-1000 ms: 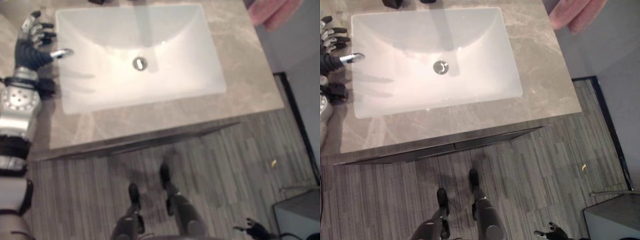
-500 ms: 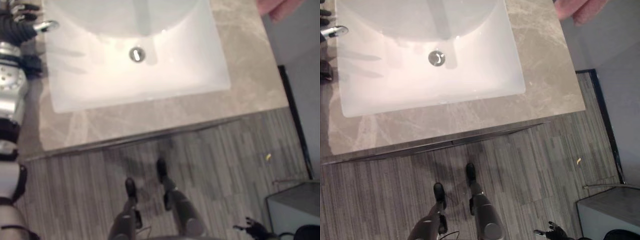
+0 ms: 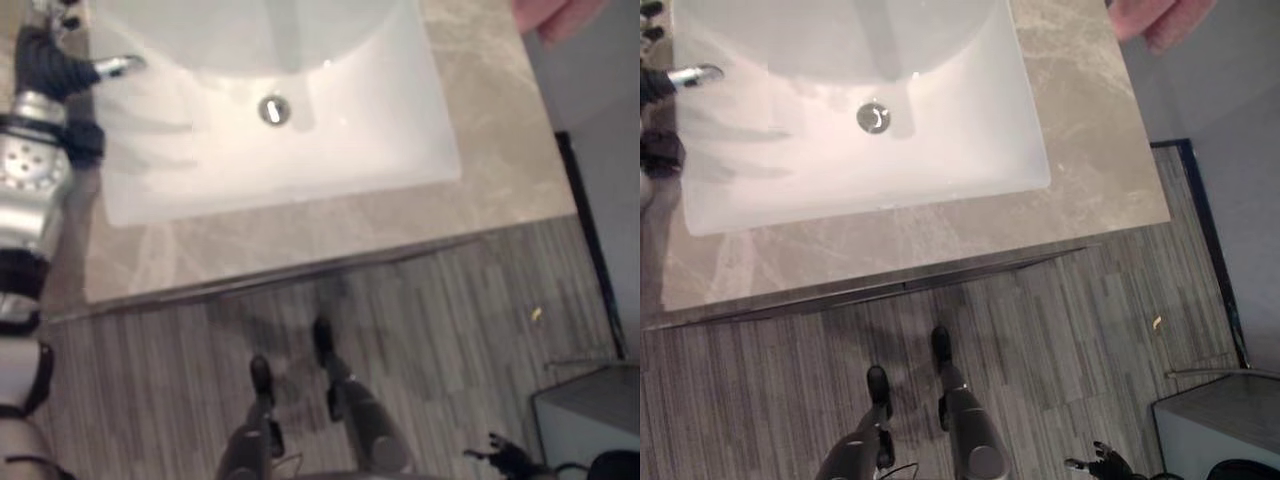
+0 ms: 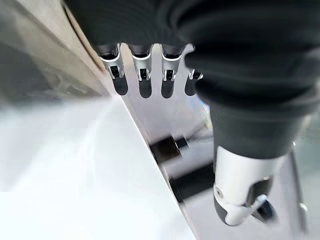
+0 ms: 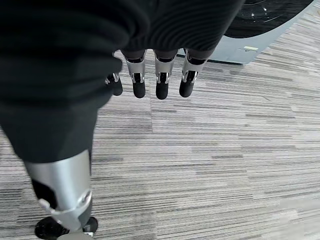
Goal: Put brush and paste in cup on sink, flatten towel.
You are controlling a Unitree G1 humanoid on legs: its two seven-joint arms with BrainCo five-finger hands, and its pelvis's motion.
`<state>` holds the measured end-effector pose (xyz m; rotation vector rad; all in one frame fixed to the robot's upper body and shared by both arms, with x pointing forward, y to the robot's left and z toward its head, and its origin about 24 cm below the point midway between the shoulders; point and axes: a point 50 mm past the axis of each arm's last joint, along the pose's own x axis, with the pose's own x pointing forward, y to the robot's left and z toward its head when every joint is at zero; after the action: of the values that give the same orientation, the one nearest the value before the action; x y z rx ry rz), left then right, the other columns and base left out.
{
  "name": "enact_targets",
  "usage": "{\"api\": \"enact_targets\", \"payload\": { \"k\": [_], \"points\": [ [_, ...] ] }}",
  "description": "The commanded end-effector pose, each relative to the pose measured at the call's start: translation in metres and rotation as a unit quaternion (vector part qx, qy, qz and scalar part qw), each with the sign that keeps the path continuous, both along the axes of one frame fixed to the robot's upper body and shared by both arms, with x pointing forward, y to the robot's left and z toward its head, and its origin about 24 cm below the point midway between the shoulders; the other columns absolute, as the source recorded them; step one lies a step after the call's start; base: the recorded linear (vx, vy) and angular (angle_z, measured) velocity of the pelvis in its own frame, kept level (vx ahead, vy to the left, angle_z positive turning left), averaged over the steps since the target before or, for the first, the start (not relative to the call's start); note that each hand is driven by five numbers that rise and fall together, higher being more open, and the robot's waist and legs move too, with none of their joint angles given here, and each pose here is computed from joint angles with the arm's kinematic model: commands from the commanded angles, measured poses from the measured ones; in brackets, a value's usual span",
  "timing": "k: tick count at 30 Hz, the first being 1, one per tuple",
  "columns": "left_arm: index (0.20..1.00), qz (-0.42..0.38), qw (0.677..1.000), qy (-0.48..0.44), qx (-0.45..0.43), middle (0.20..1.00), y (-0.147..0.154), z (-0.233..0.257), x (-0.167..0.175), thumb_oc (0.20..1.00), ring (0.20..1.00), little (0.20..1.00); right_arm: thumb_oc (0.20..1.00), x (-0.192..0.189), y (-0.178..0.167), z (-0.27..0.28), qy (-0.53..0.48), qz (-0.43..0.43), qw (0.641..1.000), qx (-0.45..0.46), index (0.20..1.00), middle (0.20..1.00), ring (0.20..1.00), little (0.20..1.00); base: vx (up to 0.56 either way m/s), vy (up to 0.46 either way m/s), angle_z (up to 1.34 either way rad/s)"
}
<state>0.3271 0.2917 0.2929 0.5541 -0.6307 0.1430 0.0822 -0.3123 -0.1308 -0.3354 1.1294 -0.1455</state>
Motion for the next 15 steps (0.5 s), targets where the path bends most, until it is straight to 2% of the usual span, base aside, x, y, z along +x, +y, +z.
{"api": "enact_targets", "payload": {
  "k": [1,7,15],
  "points": [
    [1.000,-0.024,1.000,-0.013,-0.001,1.000,0.011,0.000,-0.018,1.000,1.000,1.000,1.000,-0.039,-0.022,0.002,0.055,-0.042,0.997,-0.024,1.000,1.000,1.000,1.000,0.00,0.006,0.08],
    [1.000,-0.026,1.000,0.006,0.006,1.000,0.022,-0.010,-0.031,1.000,1.000,1.000,1.000,-0.046,-0.022,0.001,0.070,-0.043,0.996,-0.025,1.000,1.000,1.000,1.000,-0.03,0.023,0.12],
    [1.000,0.006,0.999,-0.031,-0.016,1.000,0.036,0.007,-0.035,1.000,1.000,1.000,1.000,-0.044,-0.022,0.000,0.072,-0.042,0.996,-0.027,1.000,1.000,1.000,1.000,-0.03,0.027,0.19]
  ]
}}
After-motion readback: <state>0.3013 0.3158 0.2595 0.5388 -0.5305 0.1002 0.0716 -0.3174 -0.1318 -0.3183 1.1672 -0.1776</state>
